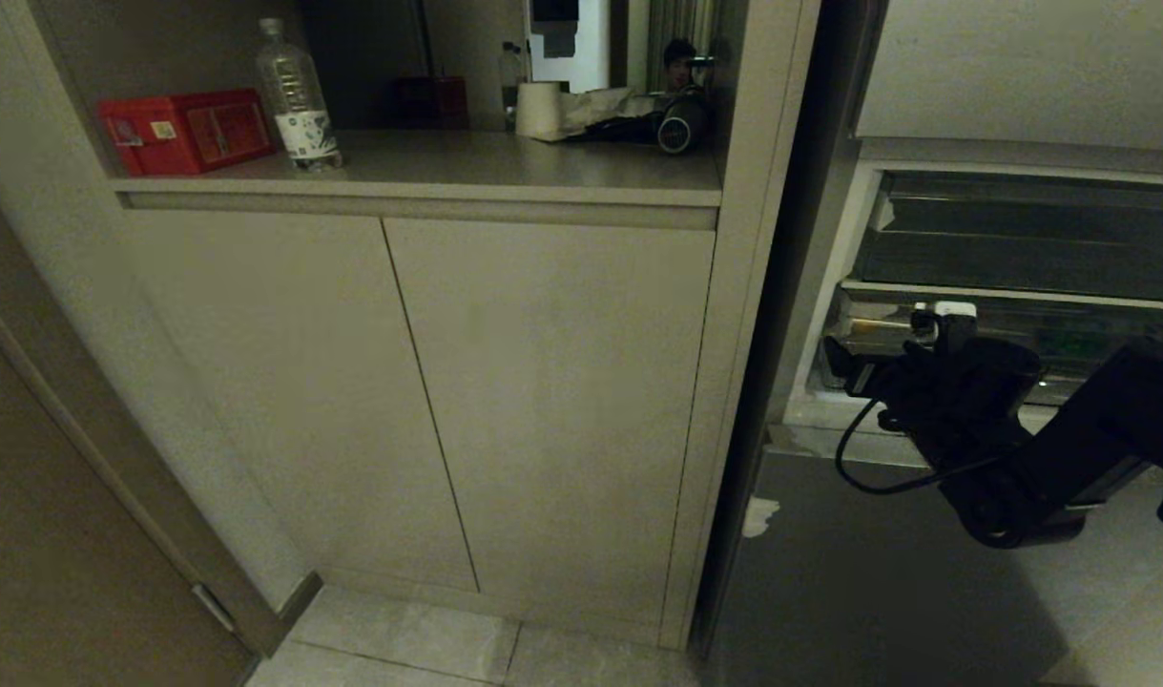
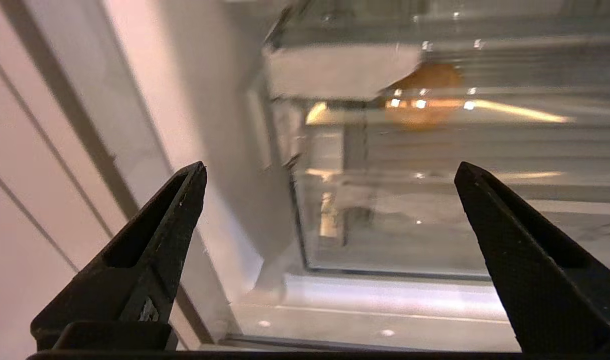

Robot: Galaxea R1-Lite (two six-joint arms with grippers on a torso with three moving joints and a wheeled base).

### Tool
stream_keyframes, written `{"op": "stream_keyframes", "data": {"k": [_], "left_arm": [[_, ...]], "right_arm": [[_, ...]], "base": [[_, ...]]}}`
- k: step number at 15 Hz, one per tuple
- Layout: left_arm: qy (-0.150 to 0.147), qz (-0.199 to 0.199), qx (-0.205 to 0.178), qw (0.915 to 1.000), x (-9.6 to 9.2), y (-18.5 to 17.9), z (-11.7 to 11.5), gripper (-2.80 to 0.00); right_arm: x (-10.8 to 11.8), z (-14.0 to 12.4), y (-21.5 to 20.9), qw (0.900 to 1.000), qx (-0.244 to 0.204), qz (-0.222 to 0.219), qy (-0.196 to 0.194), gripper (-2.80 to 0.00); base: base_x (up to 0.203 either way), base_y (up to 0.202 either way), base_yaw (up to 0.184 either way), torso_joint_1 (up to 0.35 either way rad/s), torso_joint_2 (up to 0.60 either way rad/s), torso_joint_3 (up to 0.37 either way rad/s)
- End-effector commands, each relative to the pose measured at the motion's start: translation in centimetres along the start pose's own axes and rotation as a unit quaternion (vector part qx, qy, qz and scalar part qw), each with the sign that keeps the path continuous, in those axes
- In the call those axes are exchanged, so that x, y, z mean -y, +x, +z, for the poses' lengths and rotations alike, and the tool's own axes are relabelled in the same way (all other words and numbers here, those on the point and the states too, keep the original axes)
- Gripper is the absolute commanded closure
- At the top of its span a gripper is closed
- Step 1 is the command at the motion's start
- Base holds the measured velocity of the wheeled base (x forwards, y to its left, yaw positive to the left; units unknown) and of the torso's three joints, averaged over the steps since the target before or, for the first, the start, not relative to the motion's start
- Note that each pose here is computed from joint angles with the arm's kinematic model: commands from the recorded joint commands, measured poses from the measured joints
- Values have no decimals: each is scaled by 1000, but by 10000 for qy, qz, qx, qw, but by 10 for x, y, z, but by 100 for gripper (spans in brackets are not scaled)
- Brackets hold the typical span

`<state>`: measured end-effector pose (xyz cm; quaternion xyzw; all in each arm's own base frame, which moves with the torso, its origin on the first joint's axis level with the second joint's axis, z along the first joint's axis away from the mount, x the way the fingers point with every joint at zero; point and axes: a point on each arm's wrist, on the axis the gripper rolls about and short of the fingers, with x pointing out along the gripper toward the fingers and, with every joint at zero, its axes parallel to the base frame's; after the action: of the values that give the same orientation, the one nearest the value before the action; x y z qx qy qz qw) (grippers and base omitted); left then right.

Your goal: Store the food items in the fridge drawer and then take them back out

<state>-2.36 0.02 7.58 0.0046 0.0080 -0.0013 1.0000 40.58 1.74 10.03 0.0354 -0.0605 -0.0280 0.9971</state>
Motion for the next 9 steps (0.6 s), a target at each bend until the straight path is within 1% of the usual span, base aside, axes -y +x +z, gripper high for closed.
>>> {"op": "stream_keyframes", "data": {"k": [1,4,5,9], "left_arm": [[0,5,-5,10000,0,0,0,0],[0,5,-5,10000,0,0,0,0],[0,5,-5,10000,0,0,0,0],[0,5,-5,10000,0,0,0,0]], "right_arm": [[-1,7,0,9999,117,7,20,-280],[-1,2,10,9998,144,-141,10,-280],[-1,0,13,9998,74,-170,0,-280],[-1,-6,25,9998,28,-194,-2,-280]], "base": [[0,0,0,0,0,0],[0,0,0,0,0,0],[0,0,0,0,0,0],[0,0,0,0,0,0]]}}
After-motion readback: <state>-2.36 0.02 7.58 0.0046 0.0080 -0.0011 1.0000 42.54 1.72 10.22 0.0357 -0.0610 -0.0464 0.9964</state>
